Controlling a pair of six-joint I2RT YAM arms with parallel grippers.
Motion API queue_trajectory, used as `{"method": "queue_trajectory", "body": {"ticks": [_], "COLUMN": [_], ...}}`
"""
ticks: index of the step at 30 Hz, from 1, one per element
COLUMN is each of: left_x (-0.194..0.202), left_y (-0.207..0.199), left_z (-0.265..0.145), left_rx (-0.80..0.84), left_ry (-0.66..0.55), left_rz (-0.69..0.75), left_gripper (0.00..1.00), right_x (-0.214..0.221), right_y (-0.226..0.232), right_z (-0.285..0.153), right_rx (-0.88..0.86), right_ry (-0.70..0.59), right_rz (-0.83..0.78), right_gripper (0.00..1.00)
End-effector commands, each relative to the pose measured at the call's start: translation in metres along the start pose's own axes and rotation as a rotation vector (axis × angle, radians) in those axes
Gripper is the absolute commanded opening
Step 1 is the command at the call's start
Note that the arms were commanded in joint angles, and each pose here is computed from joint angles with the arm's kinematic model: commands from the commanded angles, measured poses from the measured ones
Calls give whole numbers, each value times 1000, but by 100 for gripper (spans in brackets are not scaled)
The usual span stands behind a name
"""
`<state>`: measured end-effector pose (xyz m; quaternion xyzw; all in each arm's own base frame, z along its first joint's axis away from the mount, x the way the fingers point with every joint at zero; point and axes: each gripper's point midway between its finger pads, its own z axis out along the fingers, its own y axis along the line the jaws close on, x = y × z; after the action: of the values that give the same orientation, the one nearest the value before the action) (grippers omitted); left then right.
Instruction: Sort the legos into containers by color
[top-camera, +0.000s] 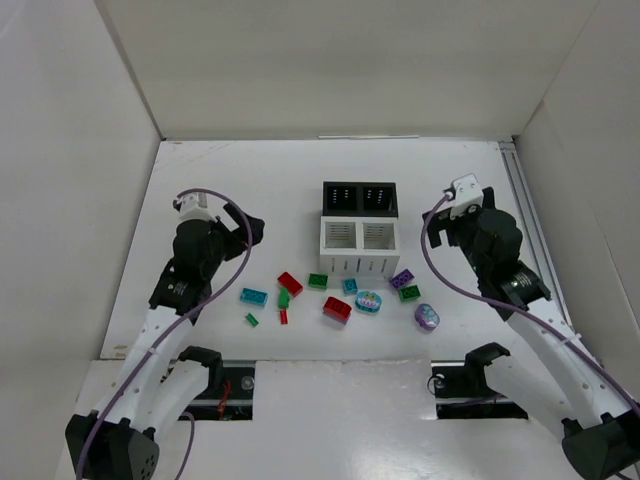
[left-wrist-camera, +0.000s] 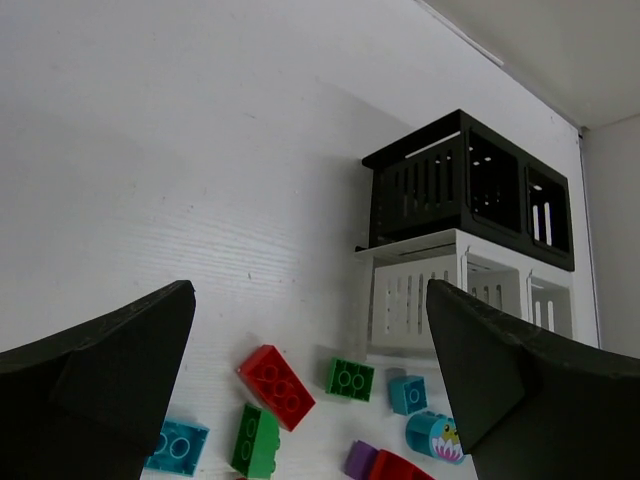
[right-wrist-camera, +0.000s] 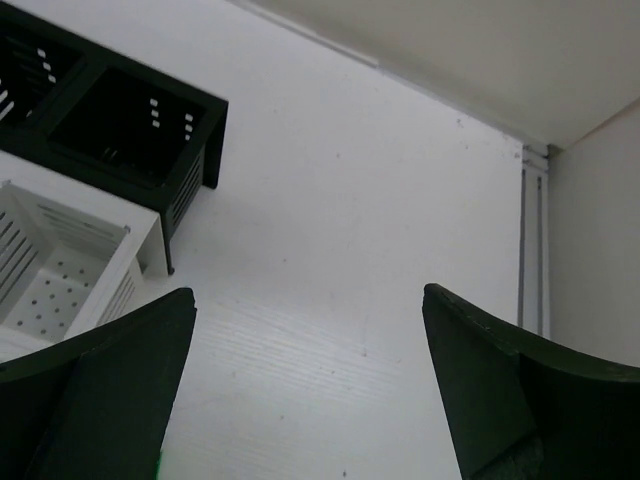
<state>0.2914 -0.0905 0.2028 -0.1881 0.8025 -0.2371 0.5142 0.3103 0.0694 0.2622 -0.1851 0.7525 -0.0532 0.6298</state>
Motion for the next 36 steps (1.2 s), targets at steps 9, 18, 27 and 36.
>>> {"method": "queue_trajectory", "body": {"ticks": [9, 18, 27, 36], "left_x": [14, 32, 46, 48], "left_y": [-8, -12, -7, 0], "left_z": [1, 7, 14, 18], "left_rx": [71, 114, 125, 105], "left_ry": [22, 65, 95, 99], "left_rz": [4, 55, 106, 158], "left_gripper": [100, 100, 100, 100], "right_x": [105, 149, 179, 210], "right_y": [68, 88, 124, 130], "right_z": [-41, -77, -88, -89], "right_rx": [-294, -386, -540, -487], "right_ry": [409, 610, 682, 816], "right_rz": [56, 68, 93, 67], "right_gripper": [91, 98, 99, 76]}}
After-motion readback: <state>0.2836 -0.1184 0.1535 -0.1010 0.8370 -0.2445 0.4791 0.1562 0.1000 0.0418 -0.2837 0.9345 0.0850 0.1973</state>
